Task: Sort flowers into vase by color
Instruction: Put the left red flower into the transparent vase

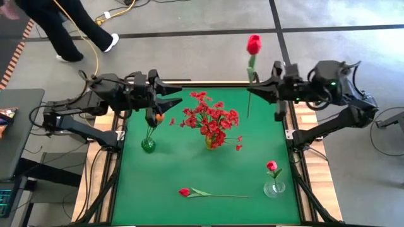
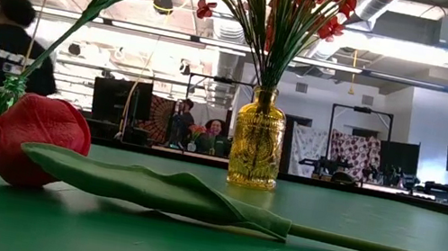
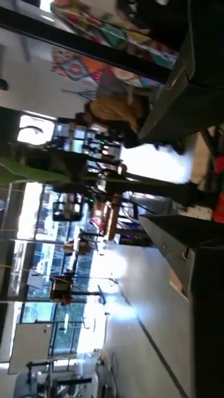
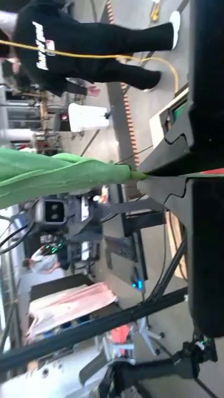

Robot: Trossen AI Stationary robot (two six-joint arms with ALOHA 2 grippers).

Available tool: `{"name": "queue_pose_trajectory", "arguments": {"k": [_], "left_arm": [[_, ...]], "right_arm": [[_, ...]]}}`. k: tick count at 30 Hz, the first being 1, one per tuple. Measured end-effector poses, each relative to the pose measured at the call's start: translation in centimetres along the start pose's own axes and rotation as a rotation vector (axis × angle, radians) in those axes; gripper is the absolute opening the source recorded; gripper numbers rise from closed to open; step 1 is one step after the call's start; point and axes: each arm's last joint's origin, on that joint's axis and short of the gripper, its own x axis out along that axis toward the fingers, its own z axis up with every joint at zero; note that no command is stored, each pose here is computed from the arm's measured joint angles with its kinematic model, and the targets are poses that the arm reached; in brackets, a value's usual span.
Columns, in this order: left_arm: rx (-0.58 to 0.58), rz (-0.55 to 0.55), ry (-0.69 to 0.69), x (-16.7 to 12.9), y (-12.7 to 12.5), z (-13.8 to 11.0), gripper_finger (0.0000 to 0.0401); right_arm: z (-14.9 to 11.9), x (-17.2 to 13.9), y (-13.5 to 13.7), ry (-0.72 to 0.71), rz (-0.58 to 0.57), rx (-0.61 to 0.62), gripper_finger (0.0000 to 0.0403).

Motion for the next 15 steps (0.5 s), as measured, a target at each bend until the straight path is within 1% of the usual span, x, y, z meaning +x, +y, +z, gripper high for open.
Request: {"name": "queue_pose_trajectory", "arguments": {"k": [4,8,10,15], "left_arm": [[0.056,0.006,0.042,-0.8,0.1,-0.1,0.0183],[0.077,0.010,0.069,-1.3,0.1,-0.1,0.0183],[0.078,0.012,0.083,-1.5,0.2,-0.2,0.0183],[0.079,0.017,0.110,-1.4,0.2,-0.5,0.0183]], "right_arm": [[0.5,-1.3,0.4,-0.030,0.036,0.004,0.0024],[0.6,-2.7,1.1,-0.026,0.098,0.007,0.0024],[0.5,-3.6,1.5,-0.013,0.136,0.006,0.0024],[-0.2,-5.6,2.2,0.062,0.150,0.038,0.0024]]}}
